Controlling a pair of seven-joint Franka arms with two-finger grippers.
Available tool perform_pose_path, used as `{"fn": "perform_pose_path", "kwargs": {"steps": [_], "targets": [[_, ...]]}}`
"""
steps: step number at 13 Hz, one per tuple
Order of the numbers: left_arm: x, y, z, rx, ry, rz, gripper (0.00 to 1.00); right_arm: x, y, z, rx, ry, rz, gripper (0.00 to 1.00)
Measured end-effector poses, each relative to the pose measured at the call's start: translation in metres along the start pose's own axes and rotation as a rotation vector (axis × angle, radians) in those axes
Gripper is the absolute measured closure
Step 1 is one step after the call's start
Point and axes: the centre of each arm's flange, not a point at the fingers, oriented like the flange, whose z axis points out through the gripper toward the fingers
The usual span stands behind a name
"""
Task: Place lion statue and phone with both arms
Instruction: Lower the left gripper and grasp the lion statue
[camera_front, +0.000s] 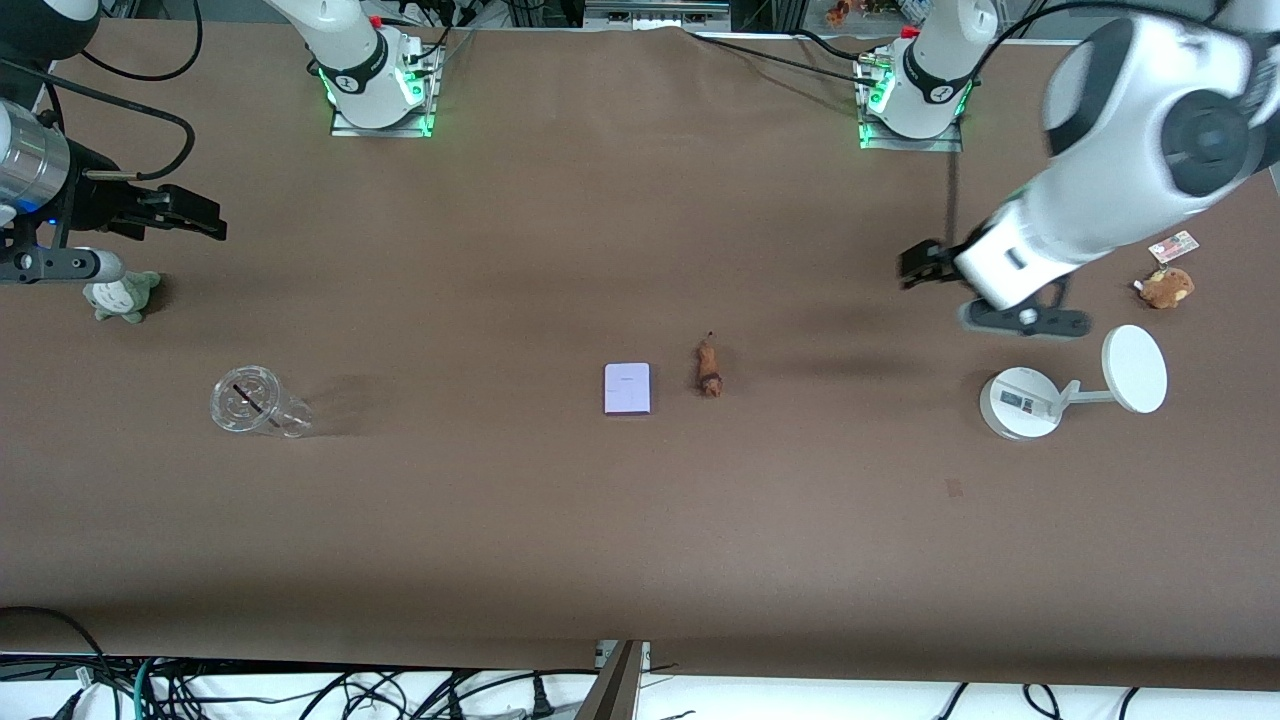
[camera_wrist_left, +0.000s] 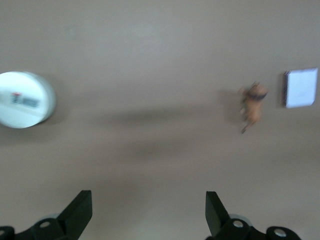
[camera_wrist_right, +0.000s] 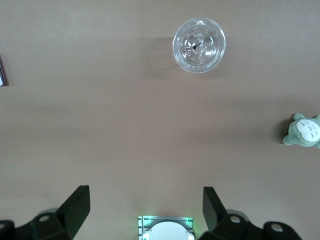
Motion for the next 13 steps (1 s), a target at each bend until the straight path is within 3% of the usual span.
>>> {"fn": "perform_pose_path", "kwargs": {"steps": [3, 7, 10, 13], "targets": [[0.011, 0.085, 0.062, -0.046, 0.043, 0.034, 0.0, 0.0, 0.0, 0.0, 0.0, -0.001, 0.0, 0.0], [0.026, 0.144, 0.169, -0.089, 0.101, 0.068, 0.0, 0.0, 0.0, 0.001, -0.001, -0.002, -0.001, 0.0], [0.023, 0.169, 0.248, -0.074, 0.171, 0.081, 0.0, 0.001, 0.0, 0.001, -0.001, -0.003, -0.001, 0.0], [0.016, 0.186, 0.293, -0.026, 0.231, 0.109, 0.0, 0.001, 0.0, 0.001, -0.001, -0.003, -0.001, 0.0]]}}
